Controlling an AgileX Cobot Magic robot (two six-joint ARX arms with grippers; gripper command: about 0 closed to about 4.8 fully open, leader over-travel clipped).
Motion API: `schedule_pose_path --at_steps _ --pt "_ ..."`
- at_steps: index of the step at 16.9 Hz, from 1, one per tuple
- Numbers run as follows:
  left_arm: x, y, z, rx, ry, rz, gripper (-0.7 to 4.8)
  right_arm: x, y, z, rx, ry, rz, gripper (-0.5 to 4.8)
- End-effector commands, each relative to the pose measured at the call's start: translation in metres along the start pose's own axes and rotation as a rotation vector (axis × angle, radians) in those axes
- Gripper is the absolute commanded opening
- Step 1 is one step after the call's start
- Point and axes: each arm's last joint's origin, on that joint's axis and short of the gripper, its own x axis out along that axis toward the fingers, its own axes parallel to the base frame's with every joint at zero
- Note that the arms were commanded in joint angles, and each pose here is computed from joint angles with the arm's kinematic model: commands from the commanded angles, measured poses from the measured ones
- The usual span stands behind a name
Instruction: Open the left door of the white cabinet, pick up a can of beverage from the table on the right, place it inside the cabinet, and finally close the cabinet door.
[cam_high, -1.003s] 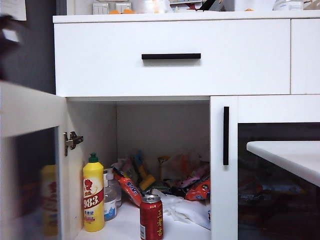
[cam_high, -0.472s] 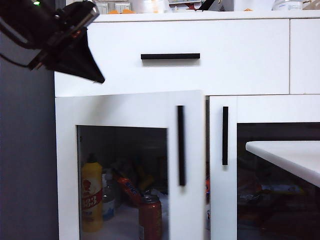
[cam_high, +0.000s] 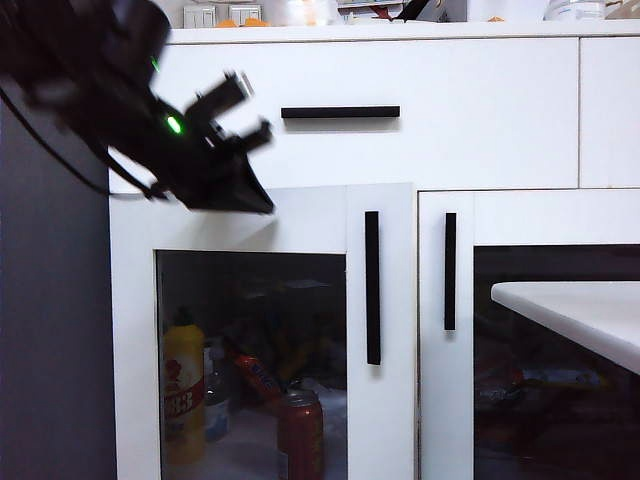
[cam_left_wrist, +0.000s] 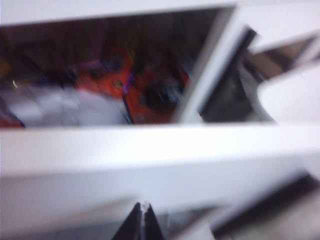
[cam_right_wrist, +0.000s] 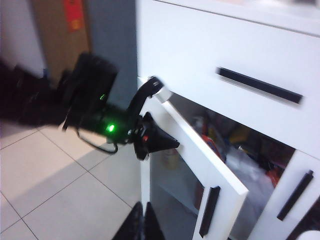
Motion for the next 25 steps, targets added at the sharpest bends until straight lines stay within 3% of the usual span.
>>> schedule_pose_path --at_steps 1,3,6,10,13,18,22,25 --pt "0.018 0.007 -0.002 0.021 -0.145 0.059 -0.05 0.005 -0.018 0.003 0.075 -0.005 0.025 -0.04" --pt "0.026 0.012 -0.005 0.01 -0.189 0.111 -0.05 0.013 -0.031 -0.002 0.116 0.038 -0.008 -0.04" --pt "0.046 0.019 -0.007 0.009 -0.181 0.11 -0.05 0.027 -0.043 -0.008 0.146 0.1 0.045 -0.04" --pt "0.073 0.028 0.008 0.02 -0.222 0.114 -0.05 0.034 -0.043 -0.007 0.14 0.086 0.059 -0.04" --pt "0.077 0.031 0.016 0.02 -0.248 0.17 -0.05 0.033 -0.043 -0.007 0.14 0.084 0.059 -0.04" --pt "0.077 0.031 0.014 0.031 -0.232 0.171 -0.03 0.029 -0.043 -0.006 0.134 0.077 0.059 -0.04" --pt "0.058 0.02 0.033 -0.026 -0.184 0.14 -0.05 0.018 -0.043 -0.005 0.126 0.066 0.056 -0.04" --pt "0.008 -0.003 0.068 -0.025 -0.14 0.108 -0.05 -0.009 -0.044 -0.003 0.064 0.022 0.014 -0.04"
